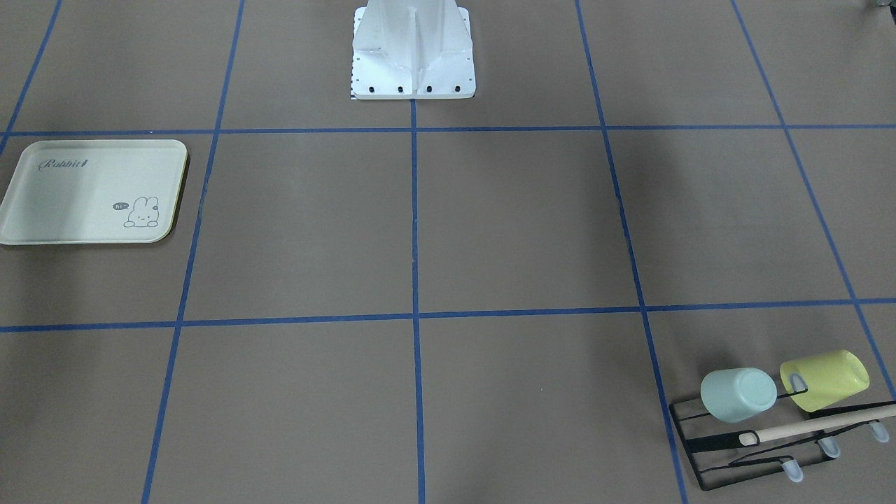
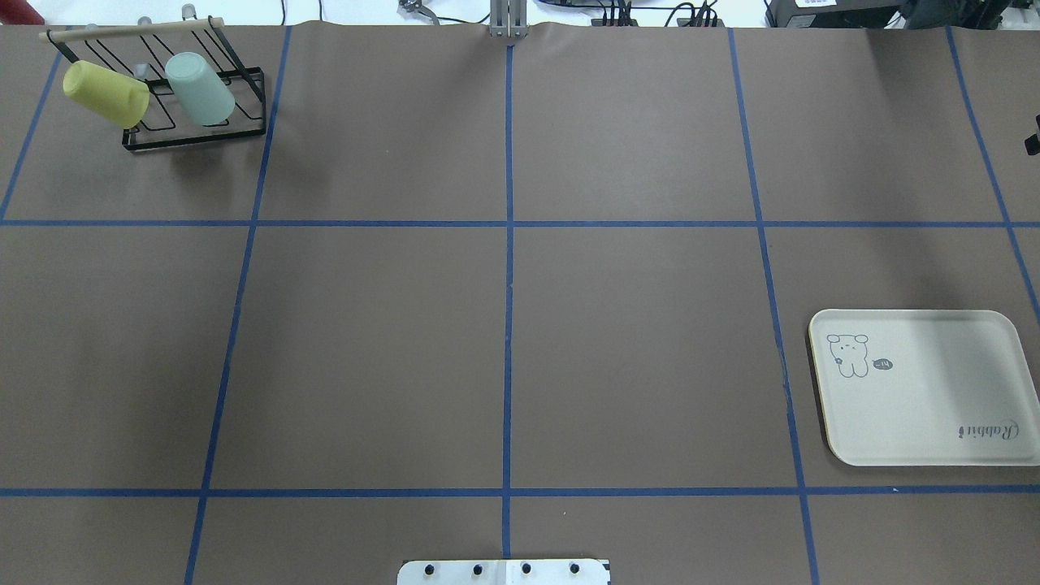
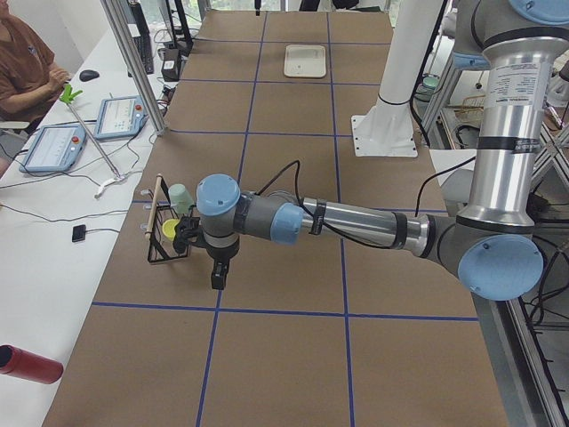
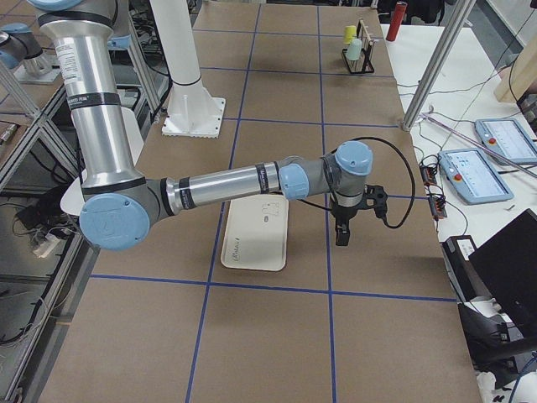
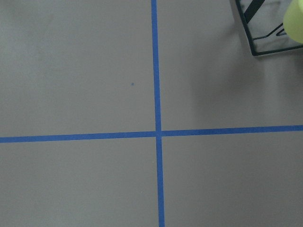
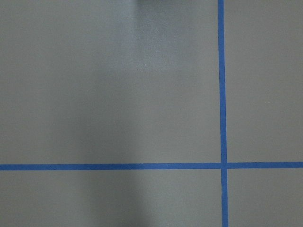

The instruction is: Left arm grabs green cup and hands to right arm on tray

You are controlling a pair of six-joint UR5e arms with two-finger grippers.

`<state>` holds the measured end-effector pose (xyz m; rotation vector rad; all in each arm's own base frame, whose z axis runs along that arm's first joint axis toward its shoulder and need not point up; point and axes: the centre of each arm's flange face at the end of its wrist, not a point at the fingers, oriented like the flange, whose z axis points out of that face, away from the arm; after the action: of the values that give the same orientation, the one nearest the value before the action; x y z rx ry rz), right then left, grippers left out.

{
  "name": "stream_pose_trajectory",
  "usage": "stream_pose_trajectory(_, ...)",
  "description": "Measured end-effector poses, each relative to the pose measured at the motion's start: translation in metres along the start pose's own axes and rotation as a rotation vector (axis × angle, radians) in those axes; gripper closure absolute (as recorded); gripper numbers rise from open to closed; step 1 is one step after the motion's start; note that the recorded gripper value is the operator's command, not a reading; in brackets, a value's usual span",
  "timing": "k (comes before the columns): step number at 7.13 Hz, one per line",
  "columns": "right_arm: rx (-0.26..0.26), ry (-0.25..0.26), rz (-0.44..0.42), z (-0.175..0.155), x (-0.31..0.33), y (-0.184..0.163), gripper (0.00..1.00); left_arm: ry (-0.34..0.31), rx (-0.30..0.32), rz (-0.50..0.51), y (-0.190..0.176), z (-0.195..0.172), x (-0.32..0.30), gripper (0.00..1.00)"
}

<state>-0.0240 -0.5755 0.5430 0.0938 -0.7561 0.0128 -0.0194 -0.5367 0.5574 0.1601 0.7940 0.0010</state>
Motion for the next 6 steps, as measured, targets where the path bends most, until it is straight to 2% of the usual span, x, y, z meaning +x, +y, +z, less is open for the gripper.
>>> stream_pose_trajectory(1, 0.003, -0.007, -0.030, 0.010, -0.009, 0.003, 0.01, 0.016, 0.014, -0.002, -0.009, 0.002, 0.036, 0.01)
stream_pose_trajectory(3, -0.004, -0.015, -0.035, 0.022, -0.024, 0.007, 0.01, 0.018, 0.053, -0.003, -0.031, 0.000, 0.104, 0.00)
stream_pose_trajectory(6, 0.022, -0.029, -0.066, 0.027, -0.036, 0.006, 0.01, -0.061, 0.097, 0.047, -0.072, 0.031, 0.207, 0.00)
